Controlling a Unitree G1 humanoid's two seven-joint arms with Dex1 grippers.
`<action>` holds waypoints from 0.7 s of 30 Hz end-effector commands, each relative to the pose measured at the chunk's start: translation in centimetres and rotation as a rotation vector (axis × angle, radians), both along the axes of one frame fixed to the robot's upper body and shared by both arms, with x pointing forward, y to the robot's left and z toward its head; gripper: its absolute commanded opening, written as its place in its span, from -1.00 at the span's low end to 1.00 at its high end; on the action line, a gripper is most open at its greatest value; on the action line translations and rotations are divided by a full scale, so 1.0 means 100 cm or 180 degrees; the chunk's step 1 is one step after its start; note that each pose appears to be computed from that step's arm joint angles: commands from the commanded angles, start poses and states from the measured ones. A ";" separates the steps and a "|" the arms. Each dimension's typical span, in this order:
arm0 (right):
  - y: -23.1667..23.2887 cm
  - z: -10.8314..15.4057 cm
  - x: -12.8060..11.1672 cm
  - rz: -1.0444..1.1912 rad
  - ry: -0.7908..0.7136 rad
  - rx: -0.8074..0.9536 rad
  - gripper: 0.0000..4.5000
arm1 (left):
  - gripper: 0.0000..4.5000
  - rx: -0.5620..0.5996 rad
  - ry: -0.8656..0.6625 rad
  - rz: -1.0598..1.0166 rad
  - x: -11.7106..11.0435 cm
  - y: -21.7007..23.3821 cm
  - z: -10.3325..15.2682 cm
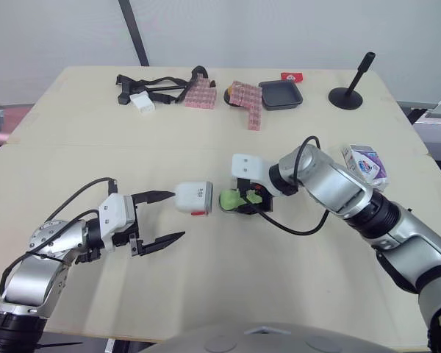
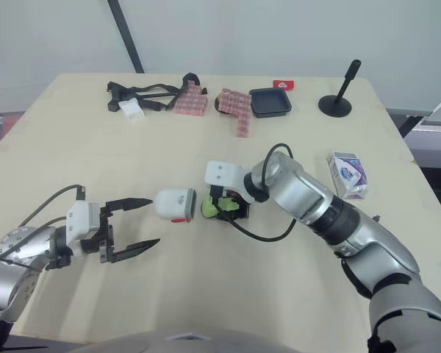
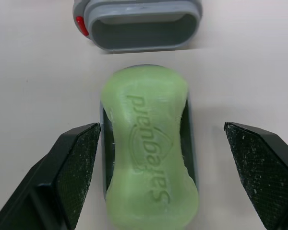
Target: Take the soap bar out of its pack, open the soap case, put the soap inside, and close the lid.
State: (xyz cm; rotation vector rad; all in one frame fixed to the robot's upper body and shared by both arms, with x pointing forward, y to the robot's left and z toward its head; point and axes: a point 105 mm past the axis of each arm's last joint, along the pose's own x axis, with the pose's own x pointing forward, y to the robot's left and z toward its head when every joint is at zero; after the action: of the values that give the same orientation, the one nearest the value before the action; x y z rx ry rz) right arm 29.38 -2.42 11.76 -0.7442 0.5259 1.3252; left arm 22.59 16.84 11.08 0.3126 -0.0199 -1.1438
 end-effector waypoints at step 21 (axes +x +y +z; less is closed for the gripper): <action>-0.106 0.013 -0.073 -0.0045 -0.0293 0.2103 0.97 | 1.00 0.0275 -0.0188 -0.0134 0.027 0.009 0.012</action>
State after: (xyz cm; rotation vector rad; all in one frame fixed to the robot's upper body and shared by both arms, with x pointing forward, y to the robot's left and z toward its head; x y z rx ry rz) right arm 22.45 -12.57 11.55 -0.2392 0.1181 1.3272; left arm 25.13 17.43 11.85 0.3906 -0.0245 -1.1751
